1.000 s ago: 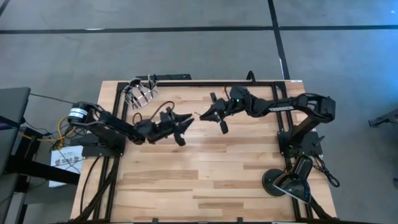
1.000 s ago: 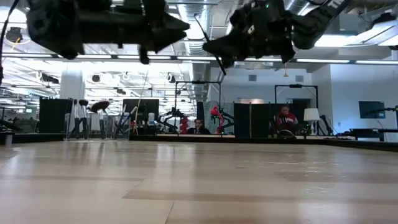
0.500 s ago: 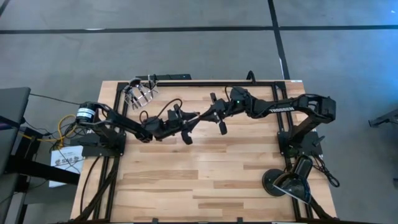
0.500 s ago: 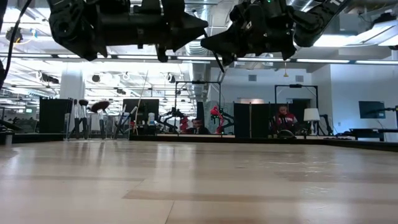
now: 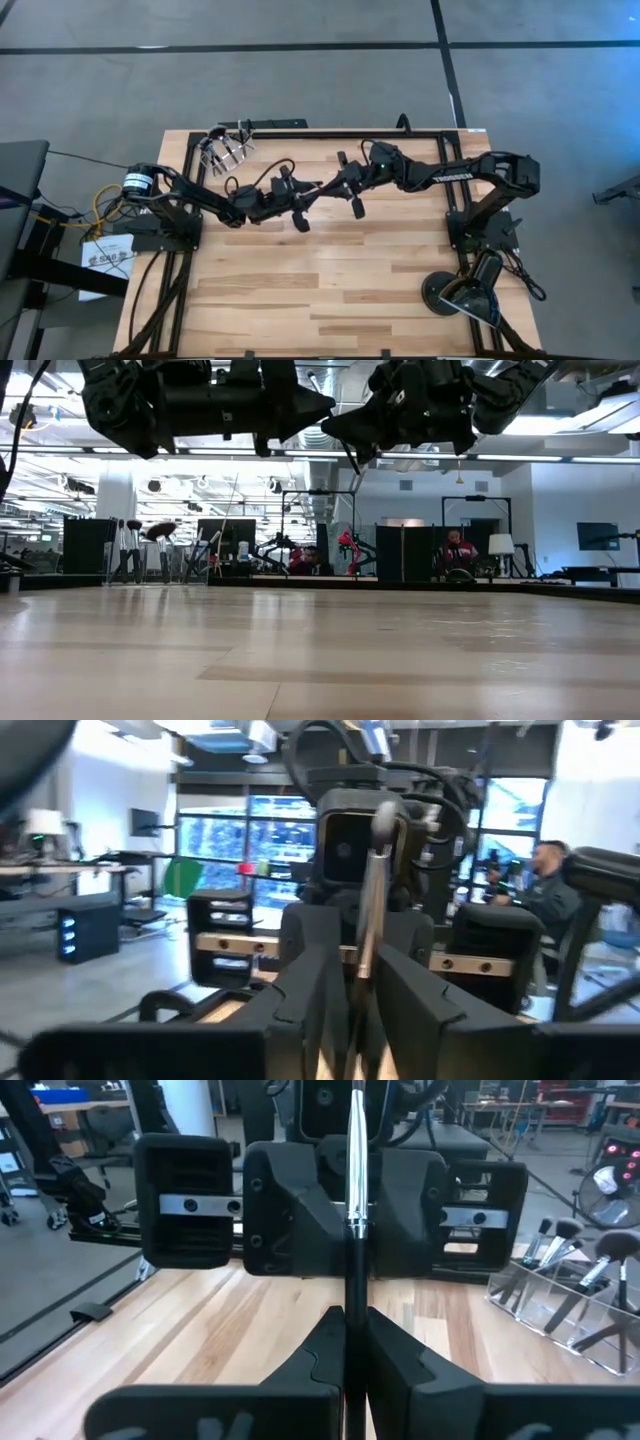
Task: Put items in baskets/containers
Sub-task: Put the eyeshadow brush into the transparent bin
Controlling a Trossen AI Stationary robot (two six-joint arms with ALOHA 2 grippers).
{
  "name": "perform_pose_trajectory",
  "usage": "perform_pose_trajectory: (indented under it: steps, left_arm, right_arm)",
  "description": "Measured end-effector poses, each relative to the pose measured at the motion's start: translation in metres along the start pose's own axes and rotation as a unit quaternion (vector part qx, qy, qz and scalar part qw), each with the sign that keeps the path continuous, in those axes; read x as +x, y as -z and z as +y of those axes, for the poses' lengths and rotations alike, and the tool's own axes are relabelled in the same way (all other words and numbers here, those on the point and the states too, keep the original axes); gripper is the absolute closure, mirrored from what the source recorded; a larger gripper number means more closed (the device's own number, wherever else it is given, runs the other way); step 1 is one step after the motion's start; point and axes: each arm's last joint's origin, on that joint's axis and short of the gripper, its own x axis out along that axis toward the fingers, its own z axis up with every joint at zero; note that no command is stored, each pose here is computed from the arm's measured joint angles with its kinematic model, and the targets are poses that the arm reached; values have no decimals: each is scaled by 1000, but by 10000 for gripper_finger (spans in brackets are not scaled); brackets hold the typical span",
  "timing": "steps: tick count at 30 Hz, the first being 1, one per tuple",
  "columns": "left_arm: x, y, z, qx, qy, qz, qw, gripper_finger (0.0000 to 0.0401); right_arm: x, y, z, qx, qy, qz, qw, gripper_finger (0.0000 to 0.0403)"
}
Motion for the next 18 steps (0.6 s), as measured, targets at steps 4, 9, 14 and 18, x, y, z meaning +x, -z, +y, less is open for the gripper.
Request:
perform_pose_trajectory:
  steps: [4,9,14,18]
  left_arm:
    - [0,0,-2,6,22,-1,1000,349]
    - [0,0,-3,16,23,-1,1000,384]
    - [0,0,-3,18,24,0,1000,381]
    - [0,-1,-1,25,16,-3,1000,386]
  right_arm:
    - [1,0,2,0,-3,0,1000,391]
    - [2,0,4,-1,-7,0,1000,391]
    - [2,1,4,2,-6,4,1000,384]
    - [0,6,1,16,-3,26,1000,358]
